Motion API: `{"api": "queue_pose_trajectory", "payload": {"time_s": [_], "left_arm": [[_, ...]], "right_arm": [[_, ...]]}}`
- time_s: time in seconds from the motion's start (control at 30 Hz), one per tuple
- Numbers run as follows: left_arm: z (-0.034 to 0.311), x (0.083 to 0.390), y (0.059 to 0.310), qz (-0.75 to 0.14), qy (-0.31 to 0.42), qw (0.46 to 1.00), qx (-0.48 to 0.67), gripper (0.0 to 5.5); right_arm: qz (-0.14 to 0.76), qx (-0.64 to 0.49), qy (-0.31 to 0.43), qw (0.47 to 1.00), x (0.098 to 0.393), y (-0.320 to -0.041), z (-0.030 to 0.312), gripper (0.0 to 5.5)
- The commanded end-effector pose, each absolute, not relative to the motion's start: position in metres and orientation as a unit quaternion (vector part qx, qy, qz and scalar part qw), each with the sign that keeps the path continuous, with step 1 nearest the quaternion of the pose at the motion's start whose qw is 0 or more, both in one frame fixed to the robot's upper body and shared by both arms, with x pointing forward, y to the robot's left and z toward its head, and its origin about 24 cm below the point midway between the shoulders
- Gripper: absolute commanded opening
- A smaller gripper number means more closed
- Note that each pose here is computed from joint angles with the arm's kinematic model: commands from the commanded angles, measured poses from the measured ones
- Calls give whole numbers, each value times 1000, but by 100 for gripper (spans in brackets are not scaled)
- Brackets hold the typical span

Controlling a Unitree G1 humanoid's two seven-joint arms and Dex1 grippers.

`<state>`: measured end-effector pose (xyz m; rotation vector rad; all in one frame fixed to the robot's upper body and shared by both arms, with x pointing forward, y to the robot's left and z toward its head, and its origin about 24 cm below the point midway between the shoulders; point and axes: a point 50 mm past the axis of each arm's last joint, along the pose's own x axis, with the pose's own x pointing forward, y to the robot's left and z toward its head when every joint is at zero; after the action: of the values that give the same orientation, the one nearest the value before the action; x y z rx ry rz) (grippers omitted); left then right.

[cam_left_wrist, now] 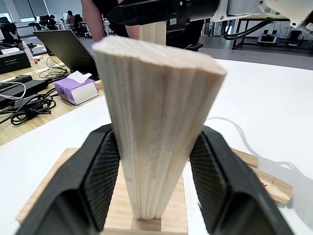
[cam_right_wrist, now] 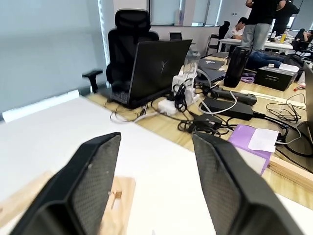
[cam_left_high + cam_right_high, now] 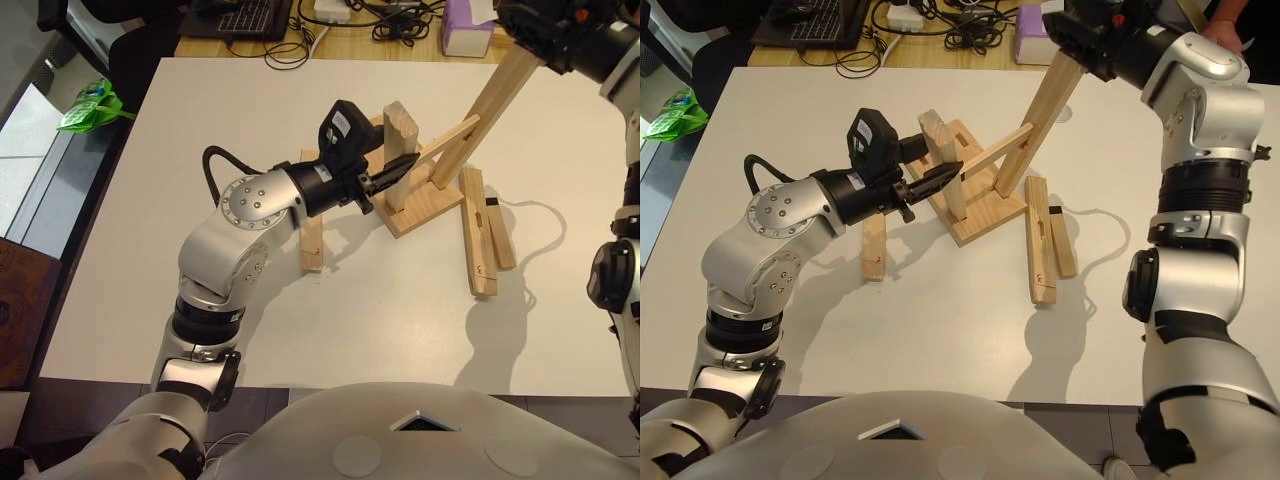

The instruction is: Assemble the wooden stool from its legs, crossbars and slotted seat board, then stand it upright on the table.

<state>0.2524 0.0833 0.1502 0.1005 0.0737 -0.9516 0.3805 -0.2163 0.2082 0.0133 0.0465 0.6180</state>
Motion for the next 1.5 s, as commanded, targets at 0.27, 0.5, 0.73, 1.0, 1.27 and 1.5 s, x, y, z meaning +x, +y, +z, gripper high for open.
{"api": "queue_pose_trajectory", "payload": {"time_s": [0.27, 0.5, 0.73, 1.0, 1.27, 1.5], "left_arm": [[143, 252, 83, -453, 56, 889, 45, 208], [143, 252, 81, -454, 57, 888, 42, 208], [143, 252, 81, -451, 57, 890, 40, 208], [144, 254, 82, -453, 57, 888, 42, 208], [145, 254, 80, -457, 56, 887, 43, 208], [145, 254, 80, -453, 53, 889, 40, 208]], "right_arm": [[336, 135, -99, 927, 384, -208, 277, 270], [355, 128, 111, 919, 370, -178, 152, 270], [355, 135, 15, 925, 373, -179, 200, 270], [389, 124, -98, 908, 348, -144, 264, 270], [342, 99, 137, 925, 331, -138, 121, 270], [300, 96, 157, 936, 335, -140, 102, 270]]}}
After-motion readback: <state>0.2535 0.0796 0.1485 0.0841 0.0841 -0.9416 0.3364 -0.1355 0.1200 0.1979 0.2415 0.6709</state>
